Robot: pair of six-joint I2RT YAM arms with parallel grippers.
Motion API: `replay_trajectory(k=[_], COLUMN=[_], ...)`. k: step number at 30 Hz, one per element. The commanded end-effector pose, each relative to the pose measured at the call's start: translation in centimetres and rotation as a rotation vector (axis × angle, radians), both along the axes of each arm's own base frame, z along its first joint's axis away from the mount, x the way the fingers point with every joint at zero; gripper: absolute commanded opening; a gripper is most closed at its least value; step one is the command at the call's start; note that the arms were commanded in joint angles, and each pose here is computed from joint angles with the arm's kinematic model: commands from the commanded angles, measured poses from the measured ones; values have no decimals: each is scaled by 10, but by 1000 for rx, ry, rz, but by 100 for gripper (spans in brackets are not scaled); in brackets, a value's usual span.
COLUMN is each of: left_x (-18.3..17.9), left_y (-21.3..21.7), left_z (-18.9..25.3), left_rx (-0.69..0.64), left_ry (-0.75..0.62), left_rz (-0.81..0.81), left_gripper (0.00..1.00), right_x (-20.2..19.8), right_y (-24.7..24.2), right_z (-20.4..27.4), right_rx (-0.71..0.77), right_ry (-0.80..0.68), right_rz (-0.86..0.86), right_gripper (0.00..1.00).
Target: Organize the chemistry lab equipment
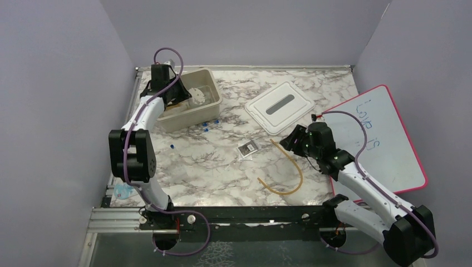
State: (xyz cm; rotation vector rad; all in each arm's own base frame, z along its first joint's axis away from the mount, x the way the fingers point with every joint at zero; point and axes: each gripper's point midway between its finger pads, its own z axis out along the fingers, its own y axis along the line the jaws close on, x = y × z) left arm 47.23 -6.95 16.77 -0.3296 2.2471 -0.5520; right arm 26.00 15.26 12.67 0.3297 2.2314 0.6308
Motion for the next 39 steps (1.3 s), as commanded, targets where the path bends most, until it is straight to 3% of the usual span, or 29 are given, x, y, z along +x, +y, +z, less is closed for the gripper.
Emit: replay_trajectory(k=[1, 7, 13, 16, 23, 29, 33, 39], left_x=[17, 27, 23, 23, 23, 4, -21, -76], left_y=[-13, -10, 0, 9, 28, 18, -6, -99], left_z=[-1, -22, -35, -34, 9, 77, 115, 130], left_rx=[-111, -118, -39, 19, 139, 143, 122, 95], left_ry=[-40, -17, 27, 40, -15, -133, -227, -308], left_rz=[15, 46, 55, 69, 94, 1, -117, -440], left_gripper=[0, 1, 21, 26, 40, 52, 56, 60], right_x=[4, 5, 2, 0, -4, -17, -32, -56], right_y=[4, 0, -14, -18, -41, -63, -67, -70], right_z=[-1, -15, -42, -51, -64, -72, -82, -92], right_rx=[18, -18, -105, -133, -239, -314, -324, -328], right_ry=[-6, 29, 113, 152, 223, 303, 377, 490], right_rz=[10, -5, -58, -73, -158, -265, -286, -289], right_gripper=[55, 55, 55, 55, 57, 58, 58, 56])
